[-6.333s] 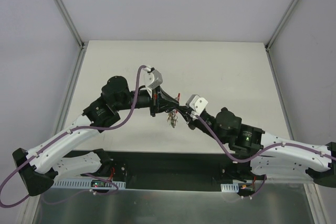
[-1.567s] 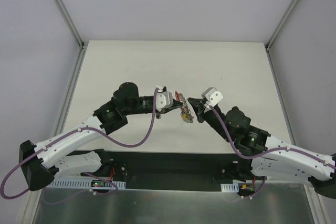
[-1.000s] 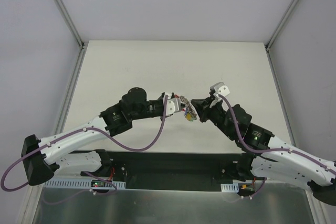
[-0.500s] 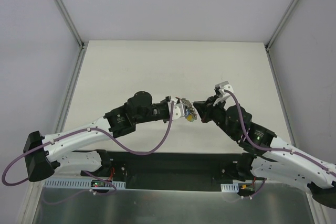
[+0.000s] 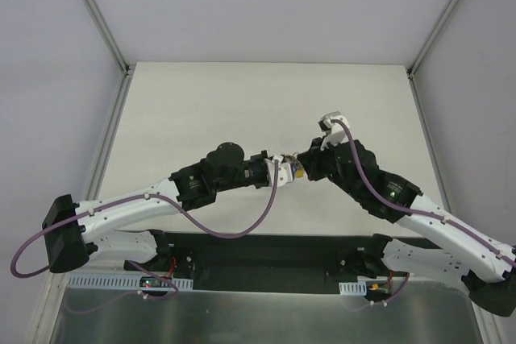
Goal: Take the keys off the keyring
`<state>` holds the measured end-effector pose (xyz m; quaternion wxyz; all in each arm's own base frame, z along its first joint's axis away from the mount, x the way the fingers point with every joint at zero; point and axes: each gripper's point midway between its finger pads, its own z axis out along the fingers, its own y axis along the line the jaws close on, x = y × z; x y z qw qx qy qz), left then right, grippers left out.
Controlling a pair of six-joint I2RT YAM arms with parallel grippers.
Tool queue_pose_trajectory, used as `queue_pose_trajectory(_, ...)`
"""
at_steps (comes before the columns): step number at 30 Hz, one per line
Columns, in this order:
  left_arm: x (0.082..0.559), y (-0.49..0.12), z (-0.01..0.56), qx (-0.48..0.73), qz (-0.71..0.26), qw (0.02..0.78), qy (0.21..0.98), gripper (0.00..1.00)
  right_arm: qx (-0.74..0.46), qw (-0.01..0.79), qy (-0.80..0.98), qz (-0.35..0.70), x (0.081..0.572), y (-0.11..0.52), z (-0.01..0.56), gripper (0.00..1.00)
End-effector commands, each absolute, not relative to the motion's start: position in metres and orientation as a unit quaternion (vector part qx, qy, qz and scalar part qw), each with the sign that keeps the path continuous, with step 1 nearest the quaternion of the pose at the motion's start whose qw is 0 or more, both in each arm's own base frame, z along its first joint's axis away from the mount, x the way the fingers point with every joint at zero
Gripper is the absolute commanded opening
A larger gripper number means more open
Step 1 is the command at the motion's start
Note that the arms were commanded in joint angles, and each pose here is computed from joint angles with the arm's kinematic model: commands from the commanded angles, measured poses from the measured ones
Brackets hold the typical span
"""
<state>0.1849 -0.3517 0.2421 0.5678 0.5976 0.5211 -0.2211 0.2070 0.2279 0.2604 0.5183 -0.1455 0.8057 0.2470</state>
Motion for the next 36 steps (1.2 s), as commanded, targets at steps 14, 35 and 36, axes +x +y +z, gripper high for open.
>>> queue_pose_trajectory(14,0.179,-0.328,0.181,0.641,-0.15,0.5,0.563,0.0,-0.015,0.533,0.789,0.304,0.247,0.194,0.288,0.0)
queue_pose_trajectory(35,0.164,-0.334,0.263,0.547,-0.299,0.55,0.555,0.09,-0.031,0.514,0.765,0.387,0.224,0.209,0.303,0.01)
queue_pose_trajectory(36,0.156,-0.337,0.268,0.546,-0.322,0.544,0.549,0.12,-0.031,0.514,0.764,0.388,0.223,0.21,0.304,0.0)
